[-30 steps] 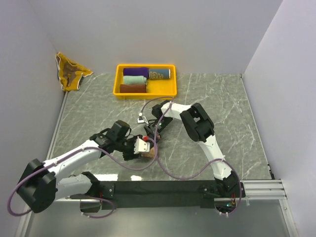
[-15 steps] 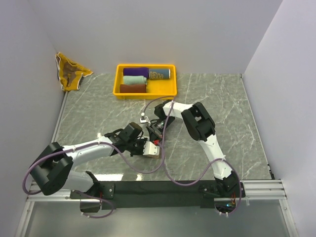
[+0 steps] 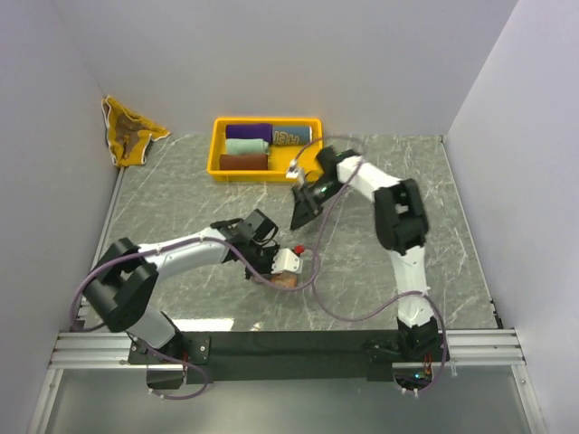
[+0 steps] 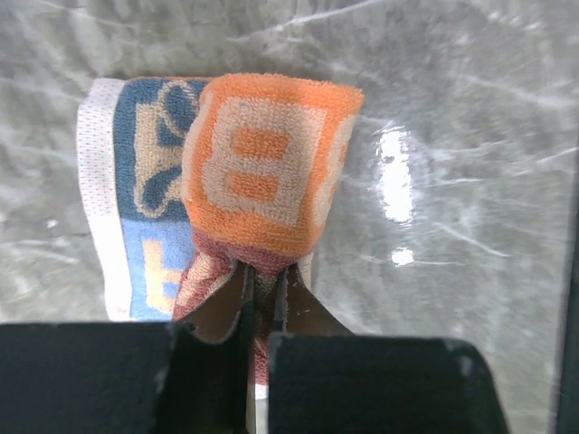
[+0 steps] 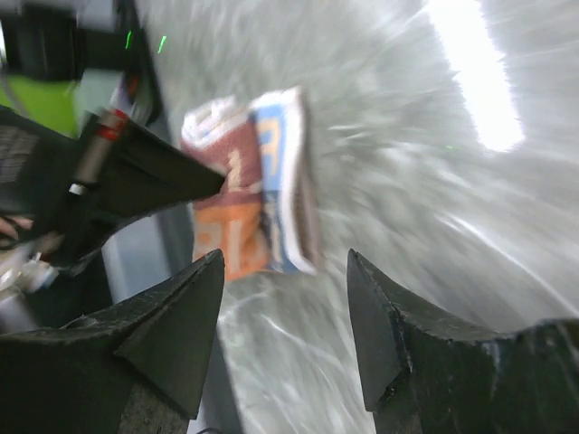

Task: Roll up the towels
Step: Roll the towel

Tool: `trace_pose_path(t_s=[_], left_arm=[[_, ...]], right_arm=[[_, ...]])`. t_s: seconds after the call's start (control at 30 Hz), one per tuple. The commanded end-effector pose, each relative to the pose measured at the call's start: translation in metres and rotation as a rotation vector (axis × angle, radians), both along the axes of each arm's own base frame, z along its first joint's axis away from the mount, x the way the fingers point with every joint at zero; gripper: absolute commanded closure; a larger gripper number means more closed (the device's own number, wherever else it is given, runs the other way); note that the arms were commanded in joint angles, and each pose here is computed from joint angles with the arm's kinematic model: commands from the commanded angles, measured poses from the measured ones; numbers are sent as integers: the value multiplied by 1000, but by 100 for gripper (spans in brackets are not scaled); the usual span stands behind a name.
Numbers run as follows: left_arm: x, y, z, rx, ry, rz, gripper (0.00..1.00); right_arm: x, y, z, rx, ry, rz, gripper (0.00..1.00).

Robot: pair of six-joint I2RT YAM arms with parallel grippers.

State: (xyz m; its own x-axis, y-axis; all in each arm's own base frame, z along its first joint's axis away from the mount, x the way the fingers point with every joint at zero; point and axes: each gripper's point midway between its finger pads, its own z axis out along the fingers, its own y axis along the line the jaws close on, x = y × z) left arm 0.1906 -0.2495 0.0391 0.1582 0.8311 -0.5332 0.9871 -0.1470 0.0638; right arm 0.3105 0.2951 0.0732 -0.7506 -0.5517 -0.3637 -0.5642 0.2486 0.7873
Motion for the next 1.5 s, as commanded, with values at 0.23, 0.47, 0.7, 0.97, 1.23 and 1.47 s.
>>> trace_pose_path(t_s=[0.23, 0.47, 0.7, 0.97, 1.23, 1.47], left_arm=[[-28, 22, -34, 304, 597, 268, 99], [4, 24, -71, 411, 754, 357, 99], [47, 23, -94, 395, 745, 417, 99], [64, 30, -107, 401, 740, 443, 96], [63, 32, -111, 381, 800, 473, 93], [65, 29, -110, 357, 815, 473, 92]], right_arm=[[54, -123, 113, 1, -492, -421, 39], [1, -162, 112, -136, -713, -420, 43], [-49, -153, 86, -166, -748, -351, 44], [-60, -58, 71, -164, -878, -45, 36], [-88, 25, 47, -132, -1086, 259, 37], [-99, 50, -4, -203, -1117, 415, 38]])
